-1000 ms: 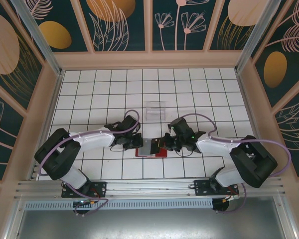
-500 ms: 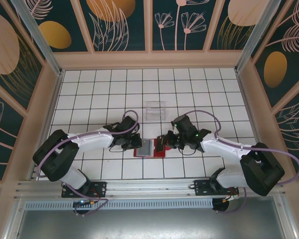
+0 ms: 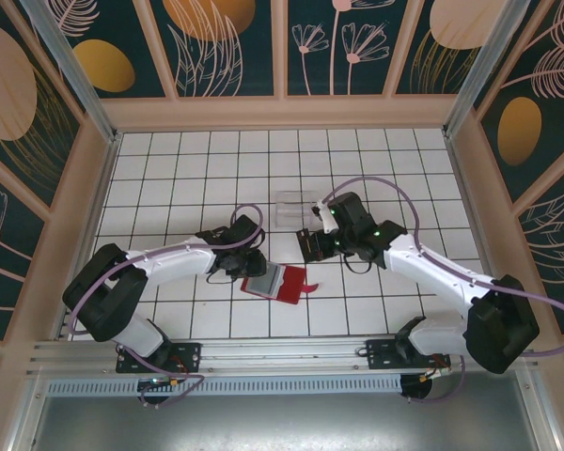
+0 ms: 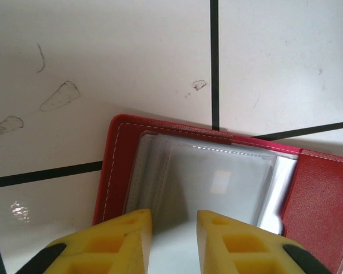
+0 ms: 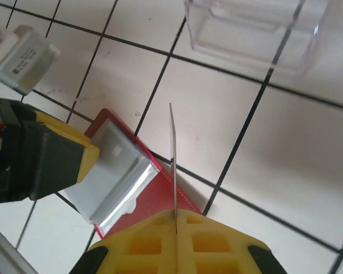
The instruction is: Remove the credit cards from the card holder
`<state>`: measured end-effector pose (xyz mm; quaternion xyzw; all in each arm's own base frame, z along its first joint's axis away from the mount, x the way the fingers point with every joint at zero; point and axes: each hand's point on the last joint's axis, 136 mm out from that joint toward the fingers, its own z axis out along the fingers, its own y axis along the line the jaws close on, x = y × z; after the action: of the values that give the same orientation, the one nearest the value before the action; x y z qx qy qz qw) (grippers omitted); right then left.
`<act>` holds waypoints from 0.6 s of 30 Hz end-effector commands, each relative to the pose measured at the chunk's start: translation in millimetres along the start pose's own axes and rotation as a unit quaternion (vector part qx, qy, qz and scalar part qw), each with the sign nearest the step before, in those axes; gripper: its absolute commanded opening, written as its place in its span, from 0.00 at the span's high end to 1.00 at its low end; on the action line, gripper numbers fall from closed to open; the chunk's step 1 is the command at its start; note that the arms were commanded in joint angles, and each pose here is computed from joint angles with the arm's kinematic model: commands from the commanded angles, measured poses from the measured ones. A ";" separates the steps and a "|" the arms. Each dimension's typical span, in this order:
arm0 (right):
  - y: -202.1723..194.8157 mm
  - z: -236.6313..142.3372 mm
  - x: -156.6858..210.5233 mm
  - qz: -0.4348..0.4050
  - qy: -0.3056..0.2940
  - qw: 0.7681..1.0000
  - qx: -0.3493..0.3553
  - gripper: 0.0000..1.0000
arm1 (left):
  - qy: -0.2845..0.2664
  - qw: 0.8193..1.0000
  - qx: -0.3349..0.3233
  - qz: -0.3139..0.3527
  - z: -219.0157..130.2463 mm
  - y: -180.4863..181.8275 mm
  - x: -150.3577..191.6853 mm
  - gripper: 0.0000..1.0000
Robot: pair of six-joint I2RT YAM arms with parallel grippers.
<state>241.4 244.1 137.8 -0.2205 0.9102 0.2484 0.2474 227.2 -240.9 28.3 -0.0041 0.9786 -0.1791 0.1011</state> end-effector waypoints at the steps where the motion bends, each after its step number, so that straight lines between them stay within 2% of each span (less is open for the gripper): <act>1: 0.5 -11.7 -5.5 -0.155 0.020 0.988 0.011 0.96 | 0.005 1.000 -0.023 0.008 -0.2 7.6 0.7 0.72; 4: -0.1 -11.8 -7.8 -0.246 0.039 0.968 0.020 0.96 | 0.009 1.000 -0.026 0.006 1.2 11.0 4.3 0.72; 8: -2.6 -12.6 -20.3 -0.339 0.053 0.939 0.033 1.00 | 0.023 1.000 -0.017 -0.001 3.9 14.0 14.6 0.71; 11: -4.9 -10.1 -36.0 -0.380 0.049 0.923 0.048 1.00 | 0.032 0.999 0.004 -0.006 5.4 11.5 22.5 0.71; 18: -5.0 0.4 -58.4 -0.425 0.052 0.903 0.047 1.00 | 0.039 0.999 0.018 -0.020 4.5 13.1 31.6 0.71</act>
<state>282.9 258.0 164.2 -0.5521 0.7763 0.0868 0.2917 212.5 -238.7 21.7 -0.0045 0.9753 -0.2021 0.0884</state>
